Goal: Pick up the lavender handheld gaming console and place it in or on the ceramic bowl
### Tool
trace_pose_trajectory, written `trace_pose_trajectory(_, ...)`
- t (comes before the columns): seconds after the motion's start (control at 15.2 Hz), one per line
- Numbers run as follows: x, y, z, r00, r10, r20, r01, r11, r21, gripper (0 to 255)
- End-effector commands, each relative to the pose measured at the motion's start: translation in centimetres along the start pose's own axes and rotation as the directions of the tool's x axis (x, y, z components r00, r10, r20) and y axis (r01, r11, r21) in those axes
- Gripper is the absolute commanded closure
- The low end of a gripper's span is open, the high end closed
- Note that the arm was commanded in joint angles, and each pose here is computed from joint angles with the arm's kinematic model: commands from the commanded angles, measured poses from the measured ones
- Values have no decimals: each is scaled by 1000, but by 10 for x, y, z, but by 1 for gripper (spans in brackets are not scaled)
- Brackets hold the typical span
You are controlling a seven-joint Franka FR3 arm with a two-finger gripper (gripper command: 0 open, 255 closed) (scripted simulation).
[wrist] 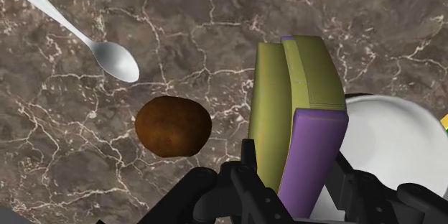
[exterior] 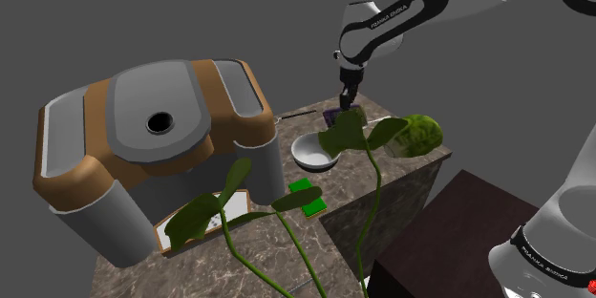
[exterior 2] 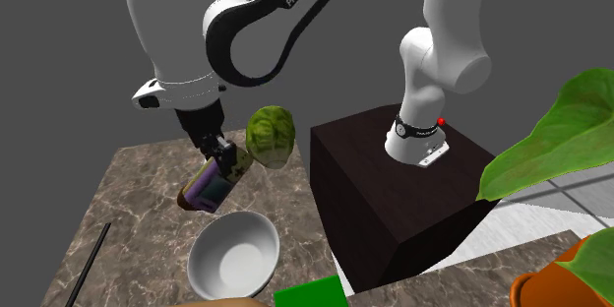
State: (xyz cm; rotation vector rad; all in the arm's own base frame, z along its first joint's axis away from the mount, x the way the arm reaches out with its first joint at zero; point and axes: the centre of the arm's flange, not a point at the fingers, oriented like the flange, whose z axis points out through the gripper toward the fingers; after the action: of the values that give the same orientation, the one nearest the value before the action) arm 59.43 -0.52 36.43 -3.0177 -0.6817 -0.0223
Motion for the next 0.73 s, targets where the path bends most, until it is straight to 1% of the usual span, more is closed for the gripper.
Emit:
trace_pose_trajectory(0.0, 7, -12, -6, 1000, 0, 0, 0, 1000, 0, 255)
trace_pose_trajectory(0.59, 69, -116, -9, 1000, 0, 0, 0, 1000, 0, 255)
trace_pose_trajectory(0.66, 69, -116, -3, 1000, 0, 0, 0, 1000, 0, 255)
